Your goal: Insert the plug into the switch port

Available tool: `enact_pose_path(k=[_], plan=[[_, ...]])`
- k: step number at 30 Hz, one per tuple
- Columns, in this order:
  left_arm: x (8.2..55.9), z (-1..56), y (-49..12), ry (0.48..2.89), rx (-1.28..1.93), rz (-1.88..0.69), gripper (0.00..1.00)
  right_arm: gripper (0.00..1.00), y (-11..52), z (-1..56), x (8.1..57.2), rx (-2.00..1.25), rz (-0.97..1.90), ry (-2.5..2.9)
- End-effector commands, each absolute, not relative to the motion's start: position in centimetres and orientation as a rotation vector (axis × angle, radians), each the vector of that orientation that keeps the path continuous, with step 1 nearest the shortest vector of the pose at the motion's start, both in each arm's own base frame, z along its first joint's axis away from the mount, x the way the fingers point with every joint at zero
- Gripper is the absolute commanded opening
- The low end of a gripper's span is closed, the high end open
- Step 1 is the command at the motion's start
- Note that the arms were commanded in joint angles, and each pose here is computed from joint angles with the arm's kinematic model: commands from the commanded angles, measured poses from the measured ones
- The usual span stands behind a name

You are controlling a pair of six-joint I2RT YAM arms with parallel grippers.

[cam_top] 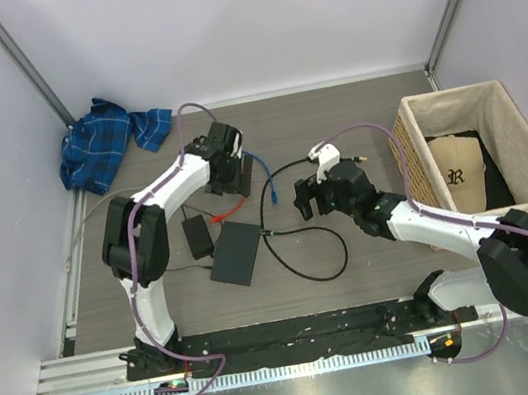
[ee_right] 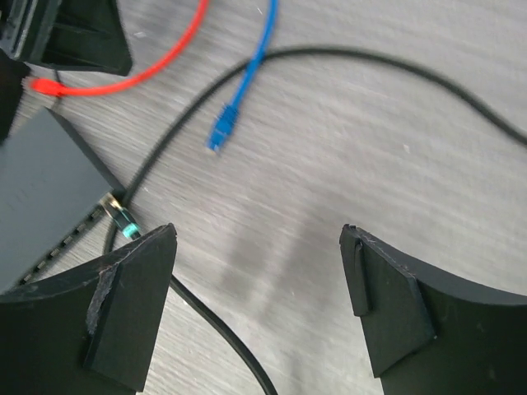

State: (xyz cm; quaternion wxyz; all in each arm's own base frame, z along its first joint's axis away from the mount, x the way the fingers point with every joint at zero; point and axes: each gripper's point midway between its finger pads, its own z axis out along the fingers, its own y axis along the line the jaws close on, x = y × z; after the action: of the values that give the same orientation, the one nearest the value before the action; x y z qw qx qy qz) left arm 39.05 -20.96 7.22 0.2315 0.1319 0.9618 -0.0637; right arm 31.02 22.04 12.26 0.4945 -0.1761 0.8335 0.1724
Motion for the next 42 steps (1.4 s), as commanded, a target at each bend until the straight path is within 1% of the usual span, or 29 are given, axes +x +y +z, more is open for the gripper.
enact_pose_path(k=[1,5,7,8,11,12,13,14,17,18,21,24,27,30,33,34,36,37,38,39,41,42], plan=[[39.0,7.3,-20.8,2.669,0.459,-0.16,0.7,0.89,21.4,13.3,30.8,-0.343,0.457,2.002],[38.3,5.0,-20.5,2.734,0.508,-0.136,0.68,0.89,21.2,13.0,30.4,-0.334,0.461,2.012],[38.1,4.5,-20.7,2.75,0.518,-0.142,0.64,0.89,21.0,13.1,30.3,-0.335,0.458,2.013],[38.0,4.2,-20.6,2.757,0.517,-0.138,0.63,0.89,20.9,13.0,30.3,-0.332,0.455,2.017],[37.5,3.4,-21.6,2.775,0.544,-0.194,0.57,0.89,20.7,12.9,30.1,-0.33,0.451,2.019],[37.4,3.3,-21.7,2.779,0.55,-0.198,0.53,0.89,20.7,13.0,30.0,-0.327,0.456,2.017],[37.2,3.1,-21.9,2.782,0.559,-0.198,0.5,0.89,20.7,13.0,29.9,-0.325,0.457,2.018],[37.2,3.1,-22.0,2.786,0.558,-0.199,0.47,0.88,20.6,12.9,29.9,-0.322,0.457,2.018],[37.1,3.6,-22.2,2.772,0.577,-0.196,0.31,0.88,20.6,13.2,29.8,-0.314,0.464,2.014],[37.3,4.5,-22.3,2.75,0.58,-0.205,0.2,0.88,20.6,13.2,29.7,-0.315,0.465,2.013],[38.0,7.0,-22.4,2.697,0.6,-0.197,0.03,0.88,20.3,13.8,29.8,-0.302,0.458,1.999],[39.1,11.2,-22.6,2.602,0.619,-0.194,0.0,0.88,20.0,15.0,29.9,-0.295,0.45,1.971],[39.2,15.6,-23.8,2.501,0.668,-0.223,0.0,0.88,19.8,16.7,29.9,-0.303,0.446,1.929],[37.8,18.9,-26.5,2.396,0.803,-0.265,0.0,0.87,18.9,19.1,29.8,-0.276,0.424,1.87],[33.8,21.3,-31.7,2.258,1.039,-0.337,0.0,0.87,17.6,21.0,29.6,-0.241,0.389,1.811],[32.9,21.7,-32.7,2.227,1.094,-0.356,0.0,0.87,17.1,22.4,29.2,-0.221,0.391,1.767],[30.8,22.4,-35.0,2.168,1.175,-0.425,0.0,0.87,16.1,23.4,28.9,-0.187,0.375,1.728],[28.8,22.4,-36.7,2.132,1.25,-0.463,0.0,0.87,14.8,24.8,28.6,-0.138,0.352,1.683],[27.9,22.4,-37.5,2.099,1.303,-0.476,0.0,0.87,14.2,24.7,28.3,-0.119,0.338,1.677],[26.0,21.7,-38.8,2.081,1.372,-0.5,0.0,0.87,13.6,25.1,28.1,-0.091,0.328,1.662],[24.3,20.5,-39.5,2.055,1.474,-0.489,0.0,0.87,12.1,25.9,27.4,-0.028,0.315,1.614],[23.2,18.9,-39.8,2.061,1.532,-0.481,0.0,0.87,11.7,26.2,27.1,-0.012,0.318,1.597]])
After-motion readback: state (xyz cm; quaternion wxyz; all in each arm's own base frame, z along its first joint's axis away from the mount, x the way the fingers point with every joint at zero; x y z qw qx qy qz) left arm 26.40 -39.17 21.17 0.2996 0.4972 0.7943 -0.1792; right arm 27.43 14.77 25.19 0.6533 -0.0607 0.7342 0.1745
